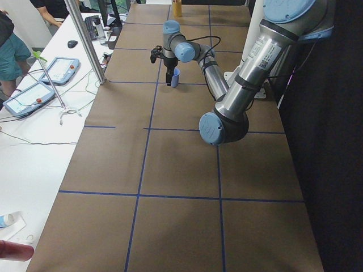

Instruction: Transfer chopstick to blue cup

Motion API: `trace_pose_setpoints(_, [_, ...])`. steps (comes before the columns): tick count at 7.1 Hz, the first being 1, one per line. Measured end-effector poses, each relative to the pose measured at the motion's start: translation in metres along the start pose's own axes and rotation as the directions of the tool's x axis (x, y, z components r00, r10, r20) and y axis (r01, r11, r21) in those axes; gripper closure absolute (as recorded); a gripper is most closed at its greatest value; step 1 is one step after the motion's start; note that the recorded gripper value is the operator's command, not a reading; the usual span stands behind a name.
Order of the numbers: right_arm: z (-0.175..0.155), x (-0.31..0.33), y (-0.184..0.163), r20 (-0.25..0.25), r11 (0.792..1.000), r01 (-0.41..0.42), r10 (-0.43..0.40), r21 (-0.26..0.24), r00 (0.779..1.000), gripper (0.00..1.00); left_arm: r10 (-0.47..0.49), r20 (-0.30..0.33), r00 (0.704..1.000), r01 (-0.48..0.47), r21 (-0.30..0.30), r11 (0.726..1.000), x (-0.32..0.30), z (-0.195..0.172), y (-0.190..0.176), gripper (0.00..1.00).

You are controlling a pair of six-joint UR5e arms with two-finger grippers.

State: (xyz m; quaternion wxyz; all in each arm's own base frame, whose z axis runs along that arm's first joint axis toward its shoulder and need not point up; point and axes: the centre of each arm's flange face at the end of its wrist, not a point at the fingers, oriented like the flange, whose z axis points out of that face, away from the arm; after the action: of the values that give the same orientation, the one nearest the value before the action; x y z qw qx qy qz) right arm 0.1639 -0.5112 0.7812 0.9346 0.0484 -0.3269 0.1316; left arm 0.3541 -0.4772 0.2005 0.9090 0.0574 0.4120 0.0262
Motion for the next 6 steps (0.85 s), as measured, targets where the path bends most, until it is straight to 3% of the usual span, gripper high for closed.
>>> trace_pose_setpoints(3, [0.0042, 0.0038, 0.0029, -0.001, 1.000, -0.005, 0.005, -0.003, 1.000, 0.54, 0.000, -0.002, 1.000, 0.000, 0.002, 1.000, 0.0006, -0.0005, -0.0005, 0.00])
trace_pose_setpoints(4, [0.0044, 0.0038, 0.0029, -0.001, 1.000, -0.006, 0.006, -0.003, 1.000, 0.65, 0.001, -0.003, 1.000, -0.001, 0.002, 1.000, 0.0009, -0.0002, -0.0004, 0.00])
trace_pose_setpoints(6, [0.0029, 0.0023, 0.0004, -0.004, 1.000, -0.002, 0.002, 0.000, 1.000, 0.76, 0.001, -0.003, 1.000, -0.001, 0.002, 1.000, 0.0011, 0.0001, -0.0004, 0.00])
